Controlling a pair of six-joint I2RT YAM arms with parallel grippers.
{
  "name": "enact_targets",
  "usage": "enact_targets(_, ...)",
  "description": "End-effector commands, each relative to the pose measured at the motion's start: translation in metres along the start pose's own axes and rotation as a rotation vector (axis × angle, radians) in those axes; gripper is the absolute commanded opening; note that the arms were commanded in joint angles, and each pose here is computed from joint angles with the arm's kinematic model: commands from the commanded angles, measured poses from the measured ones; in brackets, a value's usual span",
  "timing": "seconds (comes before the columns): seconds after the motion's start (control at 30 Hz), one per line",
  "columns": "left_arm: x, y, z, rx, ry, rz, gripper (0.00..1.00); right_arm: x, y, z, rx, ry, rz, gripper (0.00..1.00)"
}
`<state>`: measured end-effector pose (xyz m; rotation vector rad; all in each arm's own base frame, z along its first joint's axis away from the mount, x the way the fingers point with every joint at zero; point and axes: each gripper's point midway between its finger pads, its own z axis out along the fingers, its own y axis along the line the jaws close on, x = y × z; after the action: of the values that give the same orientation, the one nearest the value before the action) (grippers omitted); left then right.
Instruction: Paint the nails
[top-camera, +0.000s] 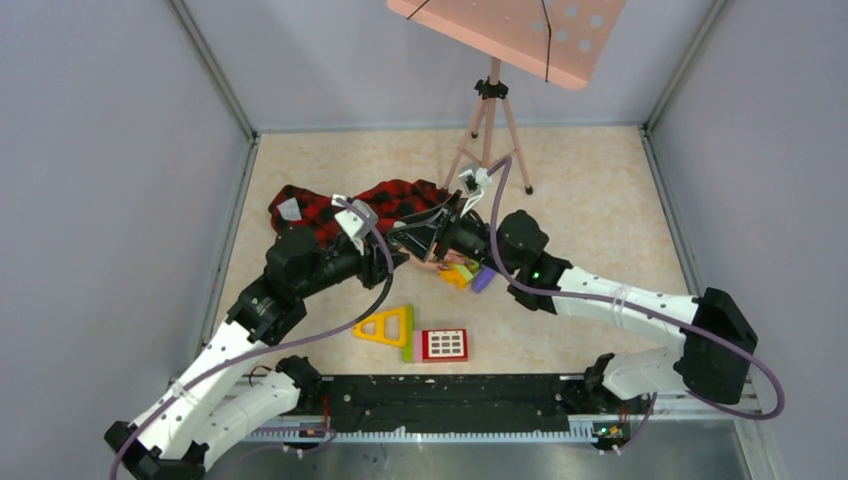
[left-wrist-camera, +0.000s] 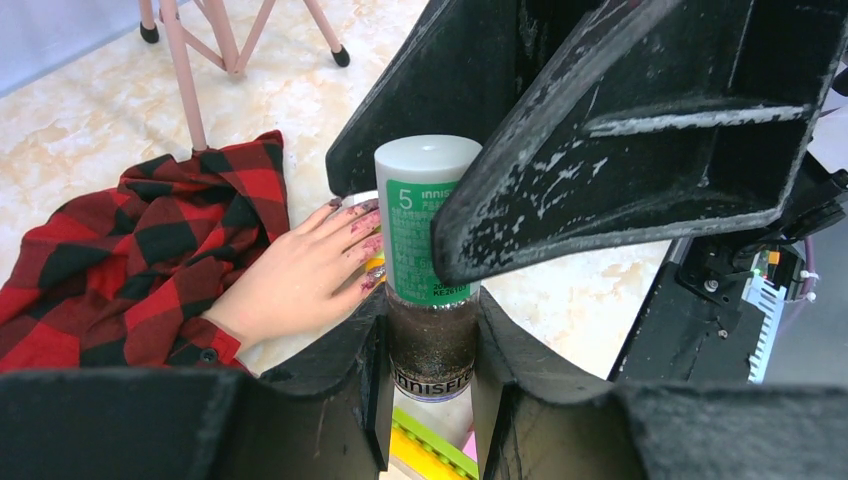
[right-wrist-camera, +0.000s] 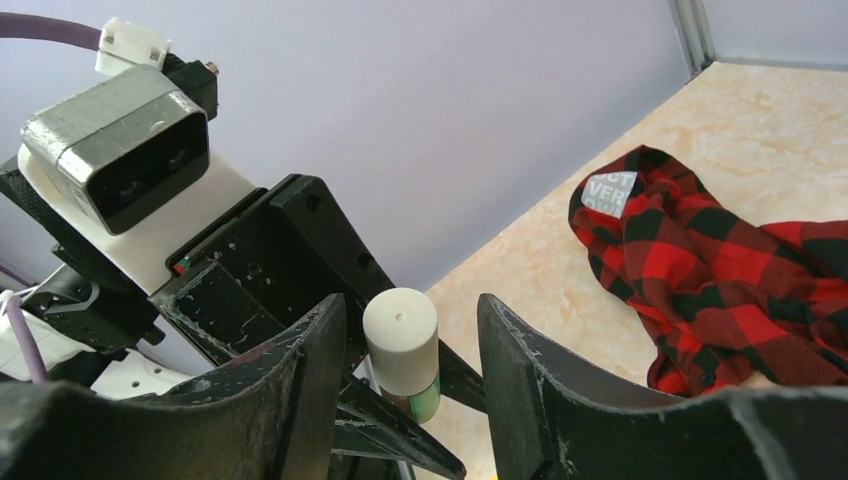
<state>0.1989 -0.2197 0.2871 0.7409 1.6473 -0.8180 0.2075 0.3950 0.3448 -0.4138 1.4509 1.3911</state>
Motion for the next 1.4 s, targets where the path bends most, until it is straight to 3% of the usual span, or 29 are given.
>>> enact_targets(0.0,-0.016,0.0,0.0,0.0,-0.045,0.023,0.0,-0.019,0.022,0.009,-0.057,-0.035,-0.022,0.49)
enact_targets(0.47,-0.018,0.004,-0.003,-0.028,-0.052,0.029,0.0,0.001,0.016,0.02,-0.048,0.055,-0.029,0.37)
enact_targets(0.53,-0.019,0.004,-0.004,-0.031,-0.055,0.032,0.0,0.001,0.015,0.02,-0.048,0.058,-0.034,0.26)
enact_targets(0.63,-0.02,0.004,-0.004,-0.03,-0.058,0.032,0.0,0.001,0.015,0.019,-0.047,0.056,-0.04,0.01)
enact_targets(0.67,-0.02,0.003,-0.004,-0.025,-0.058,0.033,0.0,0.0,0.016,0.018,-0.048,0.056,-0.043,0.0)
enact_targets(0.9,-0.024,-0.016,-0.007,0.078,-0.069,0.044,0.0,-0.001,0.023,0.013,-0.093,0.075,-0.084,0.0)
enact_targets(1.2,-0.033,-0.087,-0.034,0.481,-0.113,0.087,0.0,-0.006,0.062,-0.018,-0.414,0.121,-0.123,0.0)
enact_targets(1.37,-0.031,-0.104,-0.043,0.593,-0.103,0.09,0.0,-0.002,0.091,-0.041,-0.61,0.15,-0.183,0.0)
